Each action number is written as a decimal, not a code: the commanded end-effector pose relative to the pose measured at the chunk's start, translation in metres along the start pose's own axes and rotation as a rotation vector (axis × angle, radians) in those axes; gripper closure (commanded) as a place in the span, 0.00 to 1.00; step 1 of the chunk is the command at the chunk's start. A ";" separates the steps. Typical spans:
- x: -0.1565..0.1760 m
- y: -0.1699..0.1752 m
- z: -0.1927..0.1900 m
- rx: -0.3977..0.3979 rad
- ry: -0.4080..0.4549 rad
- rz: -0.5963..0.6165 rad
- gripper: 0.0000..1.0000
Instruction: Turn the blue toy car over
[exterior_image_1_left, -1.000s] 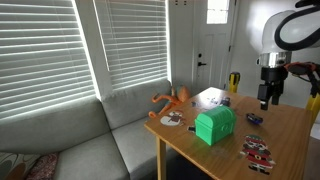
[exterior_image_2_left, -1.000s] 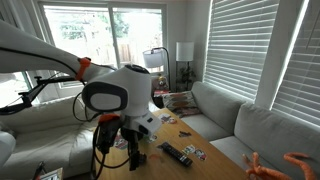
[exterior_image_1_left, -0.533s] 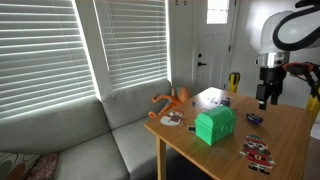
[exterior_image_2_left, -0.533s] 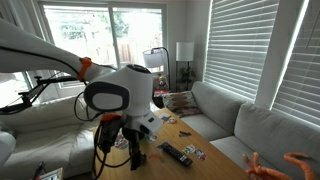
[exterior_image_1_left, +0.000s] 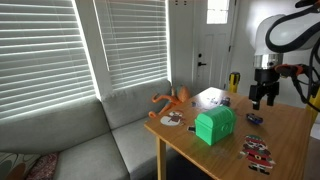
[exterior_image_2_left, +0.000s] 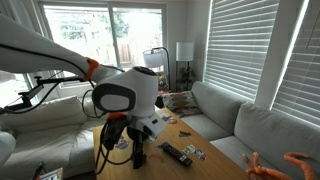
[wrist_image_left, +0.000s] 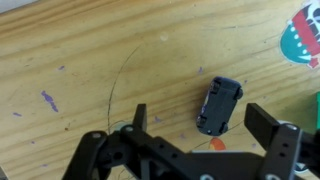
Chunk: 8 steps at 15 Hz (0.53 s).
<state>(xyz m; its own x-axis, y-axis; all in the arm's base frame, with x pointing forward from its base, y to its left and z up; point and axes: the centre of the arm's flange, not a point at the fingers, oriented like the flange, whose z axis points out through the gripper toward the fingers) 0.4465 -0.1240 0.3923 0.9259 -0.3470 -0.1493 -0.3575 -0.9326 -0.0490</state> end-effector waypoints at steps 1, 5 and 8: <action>0.021 -0.011 0.000 0.033 0.005 0.047 0.04; 0.034 -0.021 0.007 0.049 -0.014 0.058 0.15; 0.040 -0.028 0.014 0.060 -0.033 0.064 0.17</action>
<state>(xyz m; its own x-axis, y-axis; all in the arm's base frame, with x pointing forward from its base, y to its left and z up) 0.4747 -0.1162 0.3789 0.9098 -0.3793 -0.1683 -0.3958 -0.9150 -0.0776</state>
